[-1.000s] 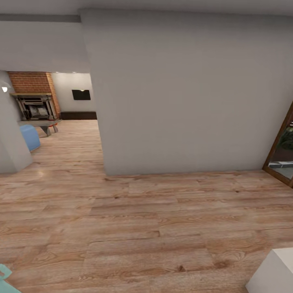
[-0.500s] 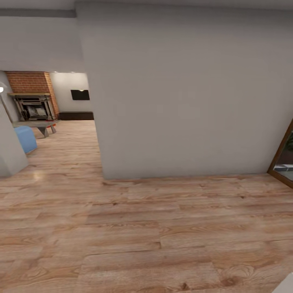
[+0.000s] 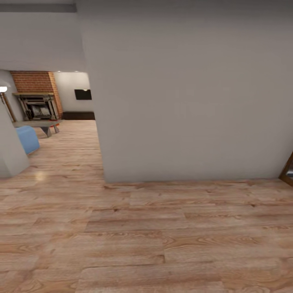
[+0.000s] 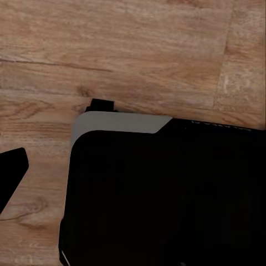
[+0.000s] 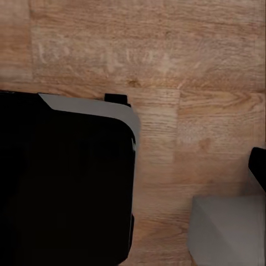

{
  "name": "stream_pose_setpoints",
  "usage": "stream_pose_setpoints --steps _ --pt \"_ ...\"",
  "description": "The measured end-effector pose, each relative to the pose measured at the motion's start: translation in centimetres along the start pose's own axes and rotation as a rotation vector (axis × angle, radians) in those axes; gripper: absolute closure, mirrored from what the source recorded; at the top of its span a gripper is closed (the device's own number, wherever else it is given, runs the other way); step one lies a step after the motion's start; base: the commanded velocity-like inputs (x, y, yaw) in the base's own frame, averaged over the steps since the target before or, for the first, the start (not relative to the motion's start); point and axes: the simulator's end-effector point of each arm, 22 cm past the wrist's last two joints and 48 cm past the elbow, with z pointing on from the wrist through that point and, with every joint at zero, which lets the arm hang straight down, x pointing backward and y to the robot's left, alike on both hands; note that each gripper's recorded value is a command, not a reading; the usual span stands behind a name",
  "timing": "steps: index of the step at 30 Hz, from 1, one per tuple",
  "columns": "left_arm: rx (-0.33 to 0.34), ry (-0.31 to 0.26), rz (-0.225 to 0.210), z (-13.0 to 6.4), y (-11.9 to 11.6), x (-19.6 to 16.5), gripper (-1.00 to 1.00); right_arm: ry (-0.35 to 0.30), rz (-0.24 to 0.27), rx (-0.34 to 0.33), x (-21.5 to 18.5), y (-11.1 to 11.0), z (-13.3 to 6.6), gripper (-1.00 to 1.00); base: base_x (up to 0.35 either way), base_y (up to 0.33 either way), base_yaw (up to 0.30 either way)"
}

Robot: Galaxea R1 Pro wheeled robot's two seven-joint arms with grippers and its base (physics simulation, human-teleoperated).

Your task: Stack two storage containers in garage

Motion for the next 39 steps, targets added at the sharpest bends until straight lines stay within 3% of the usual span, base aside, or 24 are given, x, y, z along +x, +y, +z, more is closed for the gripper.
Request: stream_pose_setpoints --steps 39 --pt "-0.005 0.029 -0.001 0.2 0.2 1.2 -1.0 0.03 -0.008 -0.009 1.2 0.5 0.0 -1.0 0.322 0.0 0.261"
